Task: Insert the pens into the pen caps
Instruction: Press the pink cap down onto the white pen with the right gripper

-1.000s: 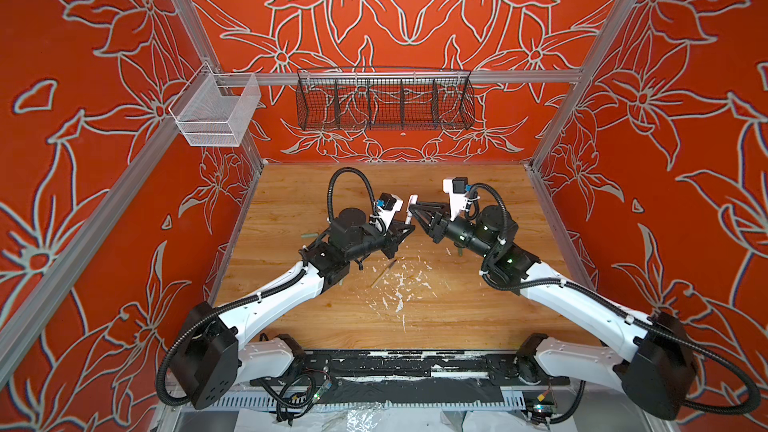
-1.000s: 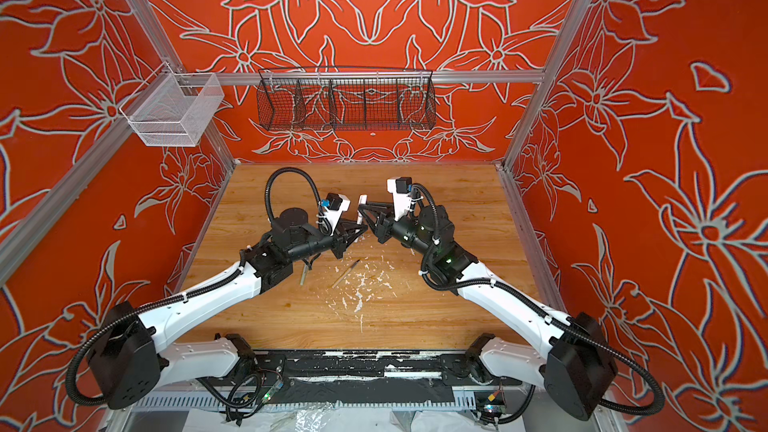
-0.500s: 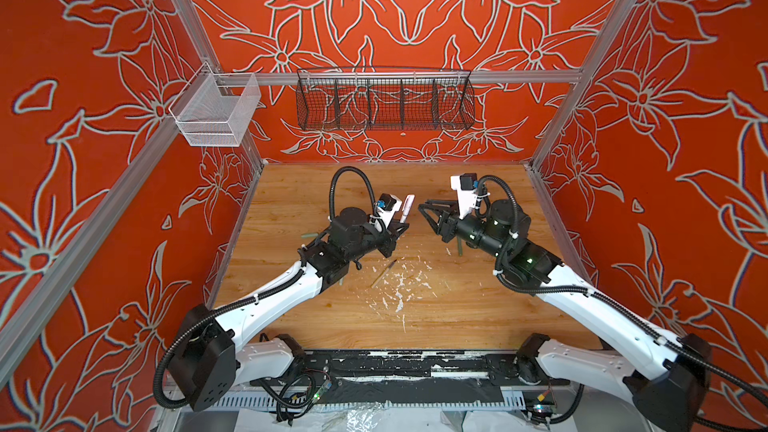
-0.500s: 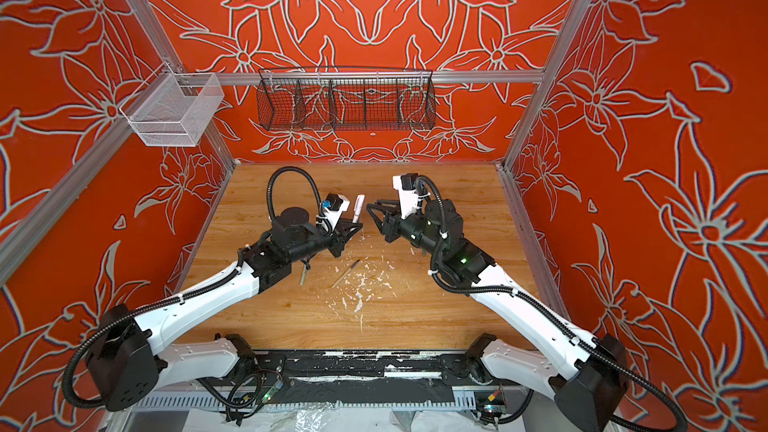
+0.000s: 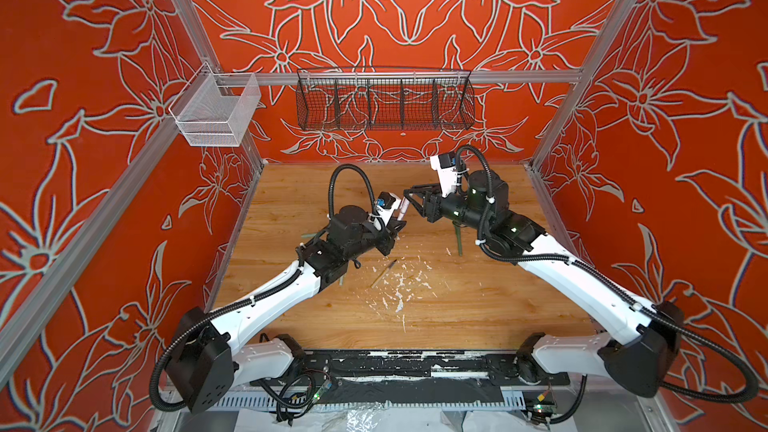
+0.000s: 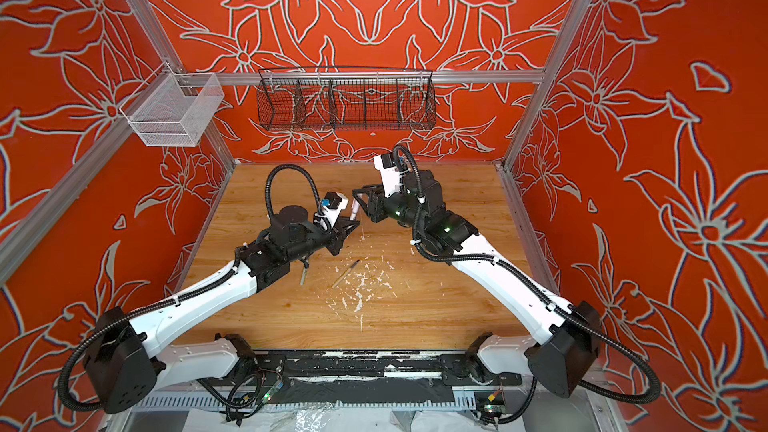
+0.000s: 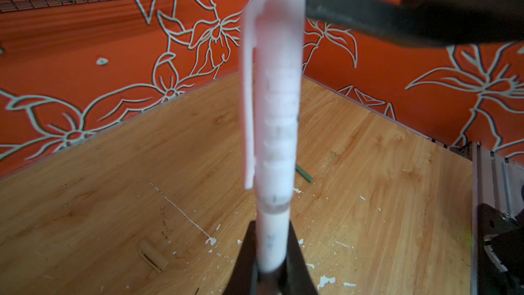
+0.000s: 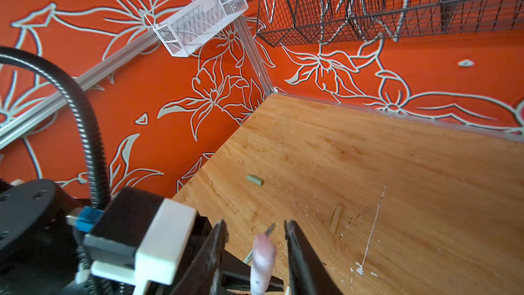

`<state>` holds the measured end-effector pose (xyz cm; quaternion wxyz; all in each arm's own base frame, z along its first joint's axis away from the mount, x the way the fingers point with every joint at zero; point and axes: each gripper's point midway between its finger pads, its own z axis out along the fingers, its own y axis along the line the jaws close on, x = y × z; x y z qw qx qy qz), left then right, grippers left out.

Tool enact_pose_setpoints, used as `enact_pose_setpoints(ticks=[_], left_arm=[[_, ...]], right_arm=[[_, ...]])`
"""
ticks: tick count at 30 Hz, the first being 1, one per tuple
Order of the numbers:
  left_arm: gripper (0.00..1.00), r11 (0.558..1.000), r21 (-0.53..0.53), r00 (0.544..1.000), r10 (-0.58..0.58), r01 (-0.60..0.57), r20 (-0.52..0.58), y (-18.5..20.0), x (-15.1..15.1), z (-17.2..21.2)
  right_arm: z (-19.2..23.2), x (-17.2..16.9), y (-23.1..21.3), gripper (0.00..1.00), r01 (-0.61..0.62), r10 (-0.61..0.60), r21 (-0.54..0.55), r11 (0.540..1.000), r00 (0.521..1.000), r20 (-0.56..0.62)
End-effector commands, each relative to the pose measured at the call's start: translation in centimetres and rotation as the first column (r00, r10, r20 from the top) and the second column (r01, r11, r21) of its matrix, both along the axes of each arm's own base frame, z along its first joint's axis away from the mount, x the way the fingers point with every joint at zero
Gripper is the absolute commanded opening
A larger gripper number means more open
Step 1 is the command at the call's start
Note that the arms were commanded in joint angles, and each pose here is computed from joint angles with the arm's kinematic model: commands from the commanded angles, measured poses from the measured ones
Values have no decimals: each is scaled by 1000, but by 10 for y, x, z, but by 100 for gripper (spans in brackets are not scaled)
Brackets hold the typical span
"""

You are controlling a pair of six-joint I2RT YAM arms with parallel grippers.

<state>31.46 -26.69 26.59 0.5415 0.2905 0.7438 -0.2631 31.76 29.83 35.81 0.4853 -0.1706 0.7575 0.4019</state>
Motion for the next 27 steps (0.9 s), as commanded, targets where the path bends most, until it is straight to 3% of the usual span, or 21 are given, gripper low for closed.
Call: enact_pose_setpoints(ticks=[1,6,13,27], left_arm=[[0,999,-39,1000,-1,1,22,-2,0,16],[0,999,-37,1000,14,-13,22,0,2,16],[0,994,-86,998,65,-64,19,4,7,18],[0,986,-153,989,88,-69,117,-1,21,100]], right_arm=[[4,0,6,33,-21,23,45,999,999,-44],[-1,0,12,25,-39,45,72,997,995,-84],[-24,-5,19,4,-65,75,71,995,985,-156],[-45,-30,15,3,-111,108,-19,994,988,-106]])
